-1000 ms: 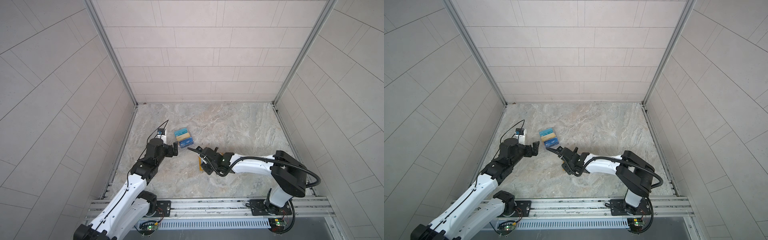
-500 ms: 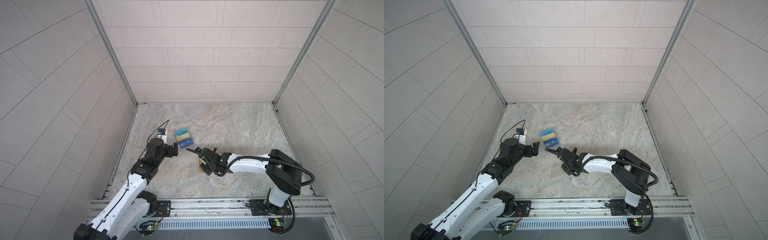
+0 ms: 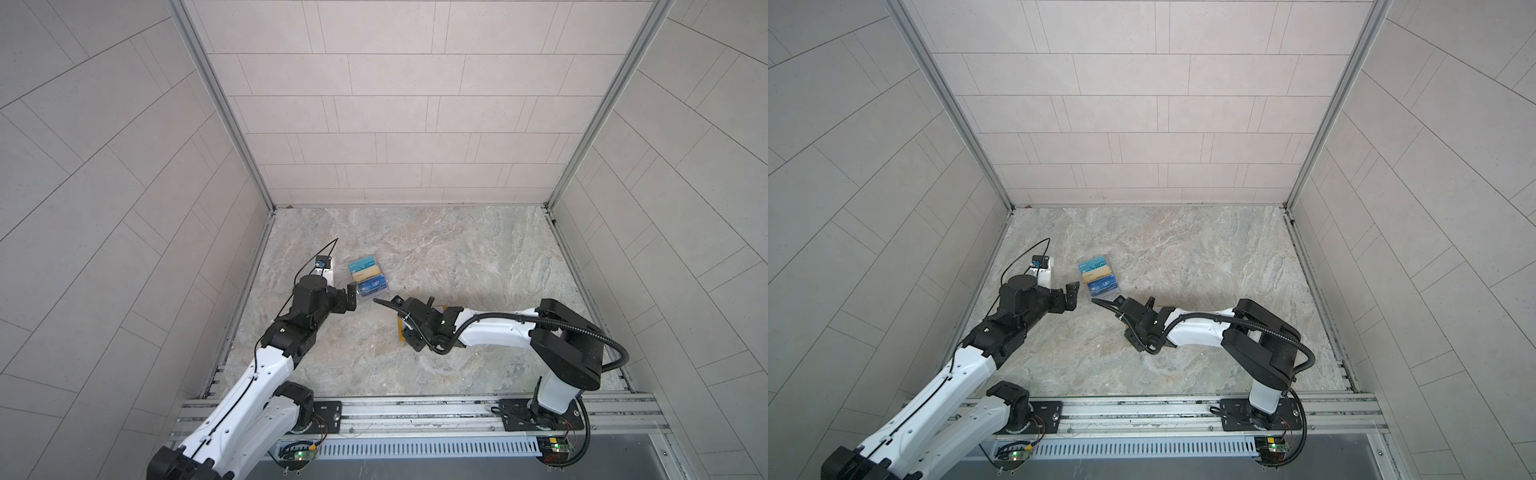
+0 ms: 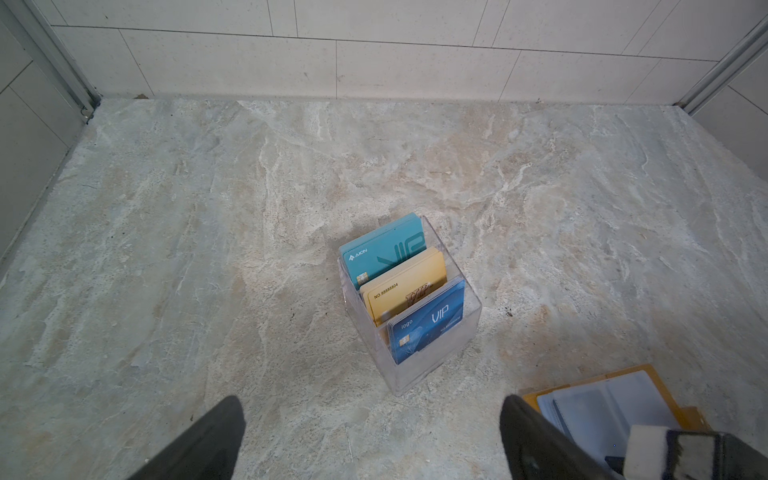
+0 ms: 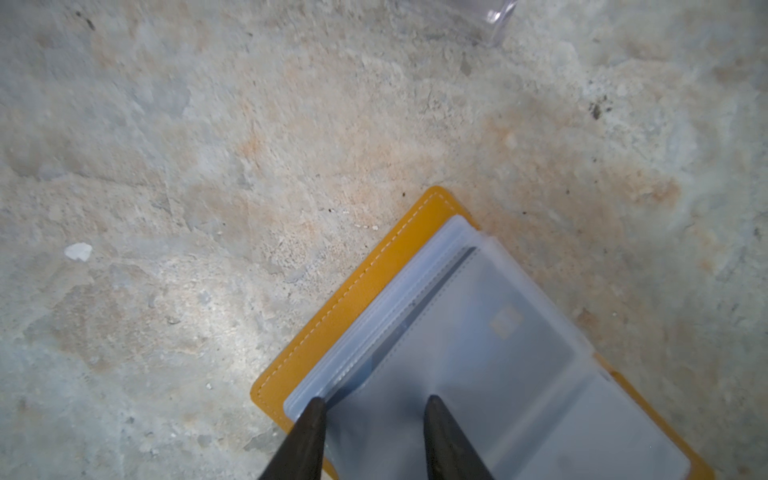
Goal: Take the credit cards out of the card holder
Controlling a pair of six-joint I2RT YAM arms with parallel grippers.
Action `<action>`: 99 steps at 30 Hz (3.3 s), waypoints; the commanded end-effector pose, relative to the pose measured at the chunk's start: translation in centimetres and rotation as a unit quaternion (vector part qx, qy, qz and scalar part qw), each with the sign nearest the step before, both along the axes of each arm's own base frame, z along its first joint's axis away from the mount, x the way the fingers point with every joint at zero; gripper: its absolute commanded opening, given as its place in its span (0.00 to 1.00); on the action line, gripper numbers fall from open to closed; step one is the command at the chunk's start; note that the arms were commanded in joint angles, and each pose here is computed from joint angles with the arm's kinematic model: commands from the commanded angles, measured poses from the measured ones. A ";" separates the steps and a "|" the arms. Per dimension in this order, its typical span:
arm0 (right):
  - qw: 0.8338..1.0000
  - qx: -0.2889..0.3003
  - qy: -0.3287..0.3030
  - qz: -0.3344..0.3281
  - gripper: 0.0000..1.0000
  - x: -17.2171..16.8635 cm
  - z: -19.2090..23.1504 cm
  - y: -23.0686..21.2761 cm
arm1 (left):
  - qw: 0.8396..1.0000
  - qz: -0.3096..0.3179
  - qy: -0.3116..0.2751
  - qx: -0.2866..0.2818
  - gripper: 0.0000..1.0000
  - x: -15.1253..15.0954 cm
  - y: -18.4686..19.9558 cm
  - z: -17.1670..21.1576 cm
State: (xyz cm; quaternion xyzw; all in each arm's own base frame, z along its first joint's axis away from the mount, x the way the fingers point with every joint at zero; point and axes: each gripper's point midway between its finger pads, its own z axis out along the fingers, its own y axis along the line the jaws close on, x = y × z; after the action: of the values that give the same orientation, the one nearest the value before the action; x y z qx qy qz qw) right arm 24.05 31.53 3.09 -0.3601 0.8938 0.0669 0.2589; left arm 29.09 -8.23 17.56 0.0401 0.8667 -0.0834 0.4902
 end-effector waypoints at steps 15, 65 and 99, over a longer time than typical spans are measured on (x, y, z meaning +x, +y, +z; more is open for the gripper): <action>0.999 -0.027 -0.009 -0.024 0.19 0.0 0.0 -2.0 | 1.000 -0.017 -0.009 -0.003 1.00 0.1 -0.8 1.1; 0.975 -0.094 -0.067 -0.188 0.23 1.3 3.4 -10.3 | 0.971 -0.219 0.093 0.006 0.97 -4.0 -11.0 -5.1; 0.985 0.053 0.055 -0.151 0.33 2.2 3.6 -6.3 | 0.965 -0.214 0.141 -0.051 0.72 -3.5 -15.9 -8.7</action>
State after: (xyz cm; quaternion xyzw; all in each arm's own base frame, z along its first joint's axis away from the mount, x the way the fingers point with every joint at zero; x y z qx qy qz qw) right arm 26.04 25.04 6.88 -0.2023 0.9458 0.0932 0.2364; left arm 25.28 -23.65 8.44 0.1919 0.8958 -0.2301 0.3284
